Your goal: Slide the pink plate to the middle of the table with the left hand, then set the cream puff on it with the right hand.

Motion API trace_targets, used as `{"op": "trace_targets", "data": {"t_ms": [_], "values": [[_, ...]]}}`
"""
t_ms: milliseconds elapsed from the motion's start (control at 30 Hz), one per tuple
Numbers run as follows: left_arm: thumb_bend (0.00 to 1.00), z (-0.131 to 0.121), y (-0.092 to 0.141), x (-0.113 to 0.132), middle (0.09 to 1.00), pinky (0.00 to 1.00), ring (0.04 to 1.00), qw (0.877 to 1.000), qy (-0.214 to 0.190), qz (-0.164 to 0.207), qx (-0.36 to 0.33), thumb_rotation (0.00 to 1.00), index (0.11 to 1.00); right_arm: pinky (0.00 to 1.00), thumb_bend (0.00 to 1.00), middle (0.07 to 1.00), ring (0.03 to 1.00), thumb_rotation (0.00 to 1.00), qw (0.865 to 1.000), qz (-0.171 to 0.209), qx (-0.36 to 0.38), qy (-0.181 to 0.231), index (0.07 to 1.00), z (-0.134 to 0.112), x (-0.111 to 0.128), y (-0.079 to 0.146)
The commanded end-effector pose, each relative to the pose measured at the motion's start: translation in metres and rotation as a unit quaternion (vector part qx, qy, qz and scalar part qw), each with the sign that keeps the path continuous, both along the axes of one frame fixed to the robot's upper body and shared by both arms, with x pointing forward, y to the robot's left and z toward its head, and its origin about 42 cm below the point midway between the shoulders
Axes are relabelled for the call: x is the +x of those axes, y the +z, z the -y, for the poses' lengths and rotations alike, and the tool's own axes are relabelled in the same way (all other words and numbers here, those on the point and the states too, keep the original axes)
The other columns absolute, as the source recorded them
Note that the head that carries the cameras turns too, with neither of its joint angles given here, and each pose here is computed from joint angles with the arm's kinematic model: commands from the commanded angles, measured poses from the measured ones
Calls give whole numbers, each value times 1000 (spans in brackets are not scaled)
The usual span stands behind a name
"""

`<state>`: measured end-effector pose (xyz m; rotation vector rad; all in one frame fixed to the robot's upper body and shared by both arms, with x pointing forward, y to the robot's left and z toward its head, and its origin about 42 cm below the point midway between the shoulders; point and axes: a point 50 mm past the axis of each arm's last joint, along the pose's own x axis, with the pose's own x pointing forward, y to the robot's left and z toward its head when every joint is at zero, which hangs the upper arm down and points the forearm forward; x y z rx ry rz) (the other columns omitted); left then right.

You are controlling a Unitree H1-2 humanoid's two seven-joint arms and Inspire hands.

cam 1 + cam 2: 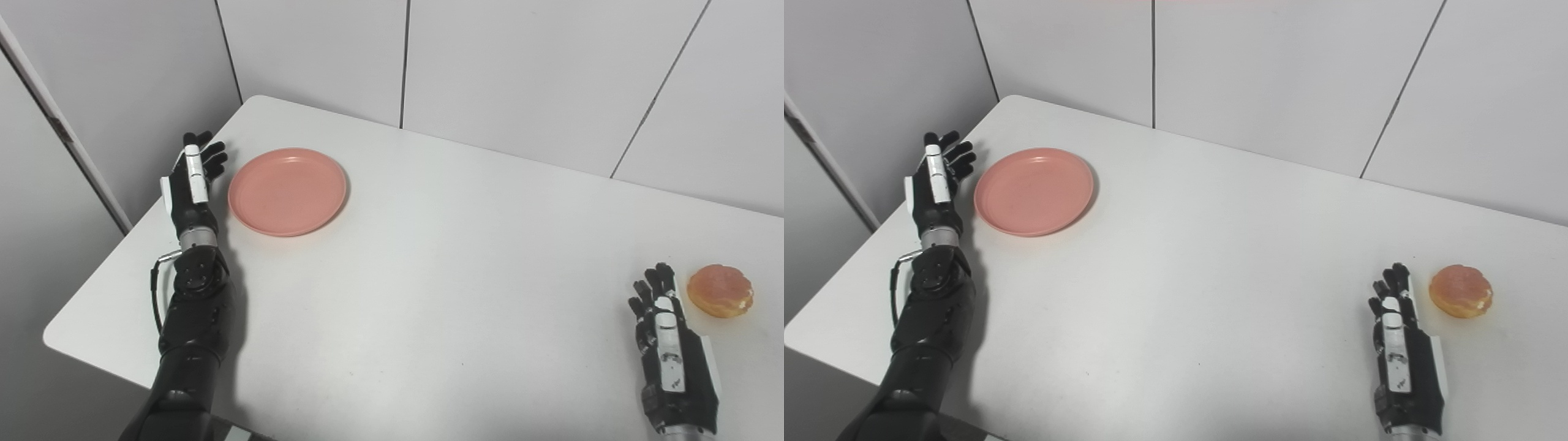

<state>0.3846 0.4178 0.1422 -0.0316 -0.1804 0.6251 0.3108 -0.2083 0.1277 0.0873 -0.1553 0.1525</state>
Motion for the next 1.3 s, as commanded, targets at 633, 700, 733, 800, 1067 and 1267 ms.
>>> {"op": "trace_targets", "data": {"t_ms": [633,700,733,800,1067,1267], "values": [[730,21,8,5,765,840,777,997,-70,-22,29,1000,775,1000,531,1000,988,875,999,48,4,-2,1000,4,3,20],[715,23,8,6,771,814,779,996,-76,-19,31,1000,775,1000,531,1000,992,867,999,47,5,-2,1000,3,3,21],[711,24,8,6,775,809,780,996,-79,-18,31,1000,776,1000,531,1000,994,868,999,49,4,-2,1000,3,3,21],[708,28,9,6,766,796,775,996,-84,-16,31,1000,761,1000,530,1000,995,874,999,50,2,-1,1000,4,4,21],[707,46,15,5,753,779,770,992,-122,-14,35,1000,751,1000,522,1000,991,874,999,50,4,-2,1000,2,4,21],[715,60,18,6,760,785,774,988,-149,-15,36,1000,754,1000,535,1000,993,867,999,45,7,-1,1000,0,4,20]]}}
